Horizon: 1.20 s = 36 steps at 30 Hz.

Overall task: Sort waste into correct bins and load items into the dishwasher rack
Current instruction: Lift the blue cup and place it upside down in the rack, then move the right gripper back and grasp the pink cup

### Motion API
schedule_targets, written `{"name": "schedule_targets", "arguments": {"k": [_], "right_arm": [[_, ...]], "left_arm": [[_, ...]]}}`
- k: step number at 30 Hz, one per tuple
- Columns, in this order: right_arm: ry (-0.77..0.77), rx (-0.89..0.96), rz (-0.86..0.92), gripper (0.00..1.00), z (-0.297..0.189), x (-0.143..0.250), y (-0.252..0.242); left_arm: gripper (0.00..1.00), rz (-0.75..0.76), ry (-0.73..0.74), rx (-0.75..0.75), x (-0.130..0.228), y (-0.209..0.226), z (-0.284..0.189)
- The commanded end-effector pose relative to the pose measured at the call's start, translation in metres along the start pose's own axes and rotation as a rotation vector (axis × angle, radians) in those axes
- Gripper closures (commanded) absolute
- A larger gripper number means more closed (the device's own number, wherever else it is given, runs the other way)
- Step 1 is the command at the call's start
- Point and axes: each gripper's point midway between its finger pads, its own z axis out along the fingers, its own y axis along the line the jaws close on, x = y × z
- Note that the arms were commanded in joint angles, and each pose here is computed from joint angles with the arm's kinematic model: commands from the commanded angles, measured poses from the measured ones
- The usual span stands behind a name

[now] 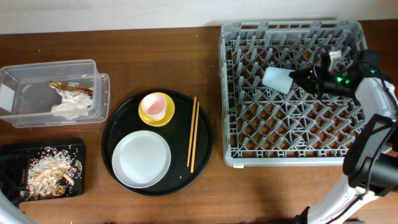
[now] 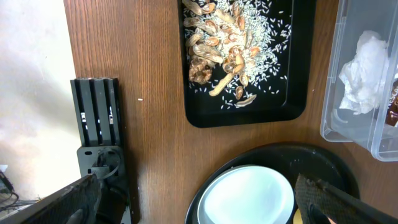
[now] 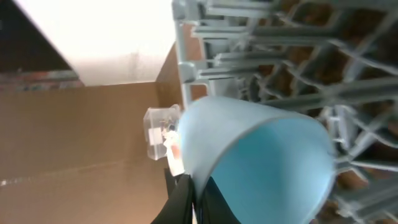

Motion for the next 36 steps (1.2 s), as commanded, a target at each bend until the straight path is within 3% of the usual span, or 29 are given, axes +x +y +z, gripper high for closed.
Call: {"name": "schedule_targets", "arguments": {"k": [1, 8, 15, 17, 22, 25, 27, 28, 33, 36], "right_arm": [[-0.069, 0.194, 0.067, 0.91, -0.017, -0.009, -0.046], [-0.142, 0.307, 0.041, 0.82, -0.07, -0.02, -0.031], [-0.193, 0.498, -0.193, 0.8, -0.092, -0.006, 0.035], [-0.136, 0.495, -0.269, 0.8, -0.069, 0.009, 0.053], [0.134, 0.425, -0.573, 0.73, 0.039, 0.082, 0.105], [0.219, 0.432, -0.815, 0.51, 0.115, 0.139, 0.138], [0.134, 0.512, -0.896, 0.22, 0.154, 0.161, 0.155], [0.105, 0.53, -0.94, 0.16, 0.168, 0.174, 0.162], [0.016, 0.469, -1.186, 0.16, 0.251, 0.246, 0.192], [-0.001, 0.494, -1.224, 0.16, 0.282, 0.258, 0.177]], "left_arm": [[0.01, -0.01, -0.004, 0.002, 0.0, 0.001, -0.001], [0.01, -0.01, -0.004, 0.002, 0.001, 0.001, -0.001], [0.01, -0.01, -0.004, 0.002, 0.0, 0.001, -0.001], [0.01, -0.01, -0.004, 0.002, 0.0, 0.001, -0.001], [0.01, -0.01, -0.004, 0.002, 0.0, 0.001, -0.001], [0.01, -0.01, -0.004, 0.002, 0.0, 0.001, -0.001], [0.01, -0.01, -0.004, 0.002, 0.0, 0.001, -0.001], [0.01, -0.01, -0.004, 0.002, 0.0, 0.001, -0.001], [0.01, -0.01, -0.004, 0.002, 0.001, 0.001, -0.001], [0.01, -0.01, -0.004, 0.002, 0.001, 0.001, -0.001]]}}
